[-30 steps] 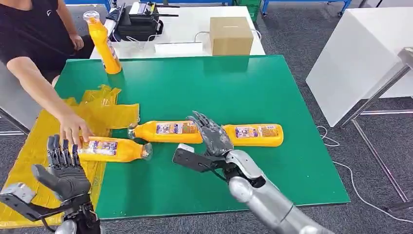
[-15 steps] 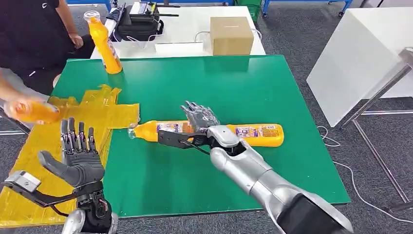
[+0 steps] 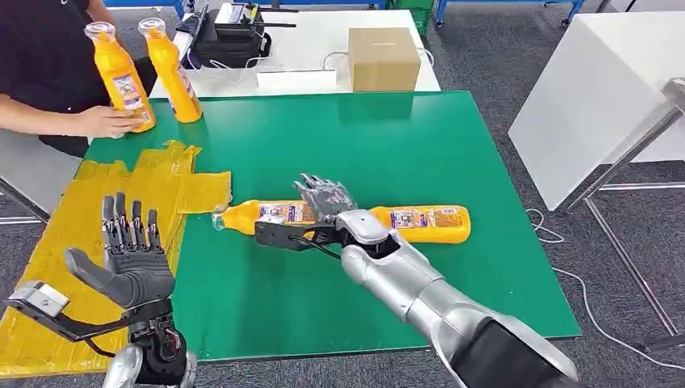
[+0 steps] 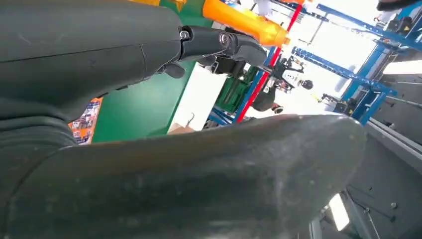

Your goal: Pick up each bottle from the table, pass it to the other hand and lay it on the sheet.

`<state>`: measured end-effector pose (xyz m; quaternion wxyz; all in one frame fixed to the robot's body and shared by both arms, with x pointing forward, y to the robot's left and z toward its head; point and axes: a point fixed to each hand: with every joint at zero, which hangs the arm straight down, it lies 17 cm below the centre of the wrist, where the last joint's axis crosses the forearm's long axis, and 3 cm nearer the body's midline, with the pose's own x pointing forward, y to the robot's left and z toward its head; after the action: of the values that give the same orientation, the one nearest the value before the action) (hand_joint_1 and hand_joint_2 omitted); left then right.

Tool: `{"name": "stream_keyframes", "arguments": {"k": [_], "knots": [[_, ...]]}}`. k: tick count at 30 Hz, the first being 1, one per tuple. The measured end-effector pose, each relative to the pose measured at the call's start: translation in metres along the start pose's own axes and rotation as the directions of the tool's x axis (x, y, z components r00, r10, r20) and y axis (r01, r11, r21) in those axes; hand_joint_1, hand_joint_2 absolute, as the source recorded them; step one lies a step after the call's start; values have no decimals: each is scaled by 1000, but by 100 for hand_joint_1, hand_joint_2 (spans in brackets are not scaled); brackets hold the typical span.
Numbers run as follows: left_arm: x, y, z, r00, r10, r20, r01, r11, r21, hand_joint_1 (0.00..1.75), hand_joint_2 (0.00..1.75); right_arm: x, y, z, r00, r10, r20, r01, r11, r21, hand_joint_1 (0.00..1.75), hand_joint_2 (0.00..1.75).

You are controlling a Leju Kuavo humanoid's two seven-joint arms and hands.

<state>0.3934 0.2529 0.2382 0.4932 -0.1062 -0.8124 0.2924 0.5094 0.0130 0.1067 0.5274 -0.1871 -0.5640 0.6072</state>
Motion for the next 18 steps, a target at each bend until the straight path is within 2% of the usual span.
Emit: {"name": "stream_keyframes", "arguments": {"k": [4, 9, 18], "knots": [[0, 0, -1, 1000, 10, -2, -10, 1000, 4, 0, 0, 4, 20, 1, 1000, 24, 1, -24, 996, 82, 0, 175], [-1, 0, -2, 1000, 20, -10, -19, 1000, 7, 0, 0, -16, 44, 1, 989, 137, -63, -125, 979, 163, 0, 175], [-9, -6, -2, 999, 37, -33, -37, 999, -4, 0, 0, -43, 58, 1, 961, 245, -128, -213, 952, 218, 0, 175]]}}
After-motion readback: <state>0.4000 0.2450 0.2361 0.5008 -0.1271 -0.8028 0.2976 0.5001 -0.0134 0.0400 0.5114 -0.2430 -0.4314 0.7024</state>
